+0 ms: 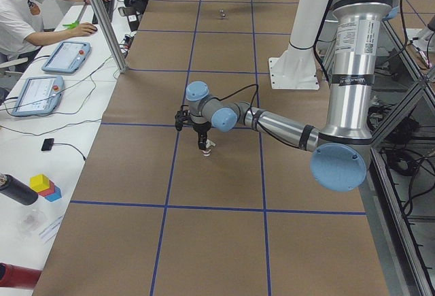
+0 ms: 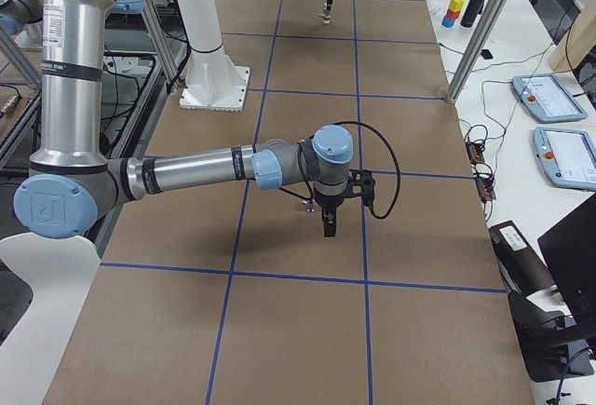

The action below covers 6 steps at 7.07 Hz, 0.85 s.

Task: Assemble PPR valve and pipe with both arms
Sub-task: 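Lower the left gripper onto the white-and-chrome valve and grasp it, then carry the valve with the left gripper to the table center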

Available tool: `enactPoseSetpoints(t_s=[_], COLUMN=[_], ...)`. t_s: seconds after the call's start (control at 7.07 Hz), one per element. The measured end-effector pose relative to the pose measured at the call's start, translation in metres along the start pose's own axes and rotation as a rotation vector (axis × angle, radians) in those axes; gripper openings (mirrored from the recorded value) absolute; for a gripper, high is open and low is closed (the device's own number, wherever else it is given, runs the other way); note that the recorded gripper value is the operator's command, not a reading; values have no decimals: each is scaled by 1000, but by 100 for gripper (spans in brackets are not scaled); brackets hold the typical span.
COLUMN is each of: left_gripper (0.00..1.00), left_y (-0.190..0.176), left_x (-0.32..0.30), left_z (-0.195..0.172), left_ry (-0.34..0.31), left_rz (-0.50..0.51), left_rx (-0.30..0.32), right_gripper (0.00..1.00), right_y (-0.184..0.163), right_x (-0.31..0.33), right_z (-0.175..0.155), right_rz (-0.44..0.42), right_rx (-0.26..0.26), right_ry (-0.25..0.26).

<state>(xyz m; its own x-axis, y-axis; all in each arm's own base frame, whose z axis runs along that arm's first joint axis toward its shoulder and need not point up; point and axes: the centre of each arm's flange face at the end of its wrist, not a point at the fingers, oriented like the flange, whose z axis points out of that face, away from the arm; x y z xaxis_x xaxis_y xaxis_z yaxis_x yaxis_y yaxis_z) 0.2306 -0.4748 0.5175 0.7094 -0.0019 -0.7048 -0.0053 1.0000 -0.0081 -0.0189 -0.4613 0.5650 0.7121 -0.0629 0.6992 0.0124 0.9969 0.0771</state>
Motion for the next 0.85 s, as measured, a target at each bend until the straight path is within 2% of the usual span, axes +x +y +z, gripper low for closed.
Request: enactPoseSetpoints(t_s=[0.14,0.42,0.85], left_gripper=[0,0,0], left_y=[0,0,0], left_x=[0,1,41], left_z=[0,-1,-31], left_ry=[1,4,98], left_rz=[-1,-6,-23], left_rx=[0,-6,-62], right_gripper=[100,100,100], right_y=[0,-1,-2], right_x=[0,-2,-5], right_z=[0,-1,-3], right_rz=[-1,-5,-4], right_rx=[0,5,21], right_ry=[0,-3,-7])
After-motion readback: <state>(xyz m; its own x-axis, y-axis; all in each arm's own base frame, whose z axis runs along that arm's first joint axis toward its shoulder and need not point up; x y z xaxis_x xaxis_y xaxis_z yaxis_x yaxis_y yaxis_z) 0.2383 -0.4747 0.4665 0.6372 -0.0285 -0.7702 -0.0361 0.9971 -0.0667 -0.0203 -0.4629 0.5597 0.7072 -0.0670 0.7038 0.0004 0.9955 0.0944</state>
